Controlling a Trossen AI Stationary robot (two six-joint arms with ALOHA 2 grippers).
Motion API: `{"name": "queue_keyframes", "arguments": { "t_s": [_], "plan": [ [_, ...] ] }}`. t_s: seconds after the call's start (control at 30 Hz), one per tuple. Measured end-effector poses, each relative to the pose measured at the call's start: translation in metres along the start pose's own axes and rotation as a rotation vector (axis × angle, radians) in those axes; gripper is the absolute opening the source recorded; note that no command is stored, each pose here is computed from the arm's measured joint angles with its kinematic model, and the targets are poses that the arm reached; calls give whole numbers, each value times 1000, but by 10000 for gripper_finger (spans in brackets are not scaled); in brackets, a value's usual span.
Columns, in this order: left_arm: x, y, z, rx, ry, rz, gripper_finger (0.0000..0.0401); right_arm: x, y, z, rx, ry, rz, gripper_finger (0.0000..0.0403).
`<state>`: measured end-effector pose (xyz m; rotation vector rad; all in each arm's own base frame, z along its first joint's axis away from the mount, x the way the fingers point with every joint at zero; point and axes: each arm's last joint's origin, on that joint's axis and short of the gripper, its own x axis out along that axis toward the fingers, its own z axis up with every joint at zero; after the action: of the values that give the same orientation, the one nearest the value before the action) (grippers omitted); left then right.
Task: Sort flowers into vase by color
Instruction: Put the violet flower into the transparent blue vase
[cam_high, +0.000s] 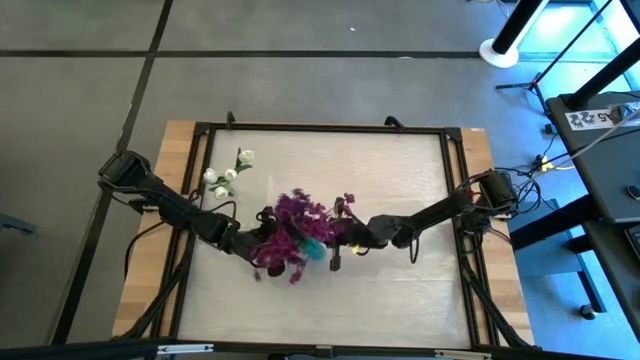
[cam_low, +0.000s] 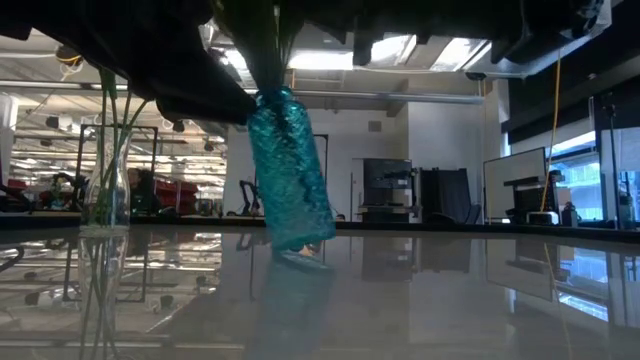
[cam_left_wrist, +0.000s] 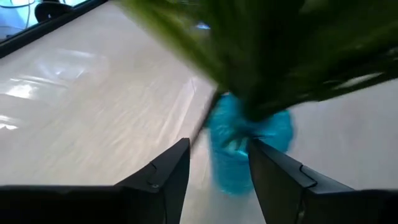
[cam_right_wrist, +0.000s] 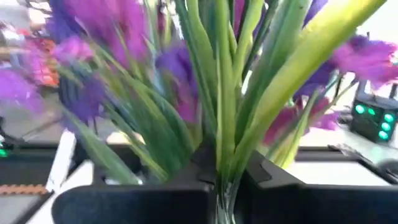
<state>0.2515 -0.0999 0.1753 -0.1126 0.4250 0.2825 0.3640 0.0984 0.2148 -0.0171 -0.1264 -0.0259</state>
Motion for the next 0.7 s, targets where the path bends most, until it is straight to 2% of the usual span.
{"name": "queue_keyframes", "arguments": {
  "t_s": [0.23, 0.37, 0.7],
  "plan": [
    [-1, 0, 1, 1, -10, -2, 158, 0, 1, -2, -30, 23, 2, 17],
    [-2, -4, 8, -9, -71, -34, 158, -3, 7, -1, -73, 8, -6, 17],
    [-3, -13, 29, 30, -124, -65, 159, -12, 23, 18, -136, -43, -54, 17]
  ]
}}
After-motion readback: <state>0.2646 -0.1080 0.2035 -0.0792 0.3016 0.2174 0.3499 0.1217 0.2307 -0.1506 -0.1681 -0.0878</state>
